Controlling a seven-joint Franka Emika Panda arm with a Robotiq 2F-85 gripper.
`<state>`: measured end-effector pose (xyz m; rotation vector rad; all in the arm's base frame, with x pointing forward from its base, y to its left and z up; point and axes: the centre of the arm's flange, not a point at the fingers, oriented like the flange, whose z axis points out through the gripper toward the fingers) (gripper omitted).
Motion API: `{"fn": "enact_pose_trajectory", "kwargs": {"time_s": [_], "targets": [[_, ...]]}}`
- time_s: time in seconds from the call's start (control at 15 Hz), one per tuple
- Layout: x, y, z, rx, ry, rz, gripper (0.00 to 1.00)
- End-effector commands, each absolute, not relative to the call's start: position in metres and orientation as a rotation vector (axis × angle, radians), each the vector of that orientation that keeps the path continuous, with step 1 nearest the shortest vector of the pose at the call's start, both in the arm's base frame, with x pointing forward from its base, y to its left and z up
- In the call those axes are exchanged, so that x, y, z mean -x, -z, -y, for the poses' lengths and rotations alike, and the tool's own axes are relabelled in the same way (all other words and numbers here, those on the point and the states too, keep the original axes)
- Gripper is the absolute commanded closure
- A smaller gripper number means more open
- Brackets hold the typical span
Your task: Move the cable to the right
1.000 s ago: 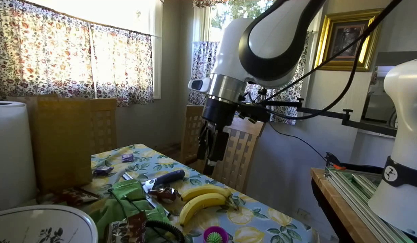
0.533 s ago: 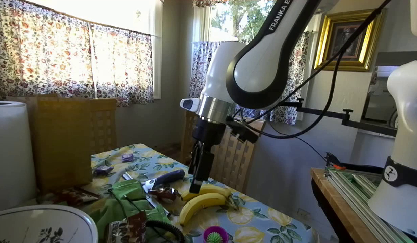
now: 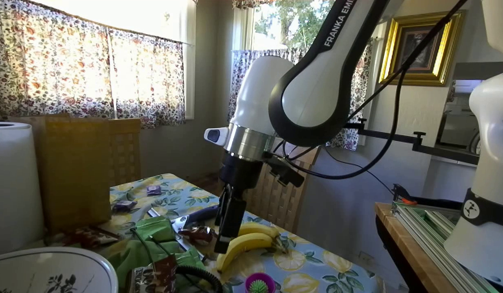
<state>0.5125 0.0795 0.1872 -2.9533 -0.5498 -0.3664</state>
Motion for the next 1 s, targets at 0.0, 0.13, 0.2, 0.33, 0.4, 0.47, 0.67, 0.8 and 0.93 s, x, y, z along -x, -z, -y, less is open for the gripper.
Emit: {"fn": "enact_pose_trajectory", "kwargs": {"time_s": [0.0, 0.13, 0.2, 0.33, 0.4, 0.47, 0.67, 0.8, 0.93], "targets": [[-0.513, -0.187, -0.079, 2.953, 0.367, 0.548, 0.00], [-0.515, -0.184, -0.088, 2.946, 0.365, 0.609, 0.00], [-0.517, -0.179, -0.091, 2.942, 0.372, 0.637, 0.00], [-0.522, -0.168, -0.094, 2.931, 0.383, 0.695, 0.00], [-0.523, -0.163, -0.093, 2.946, 0.385, 0.700, 0.00], [-0.524, -0.158, -0.089, 2.958, 0.380, 0.711, 0.00], [-0.527, -0.145, -0.076, 2.989, 0.360, 0.697, 0.00], [-0.530, -0.137, -0.068, 3.009, 0.342, 0.682, 0.00], [-0.532, -0.130, -0.063, 3.022, 0.328, 0.674, 0.00]]}}
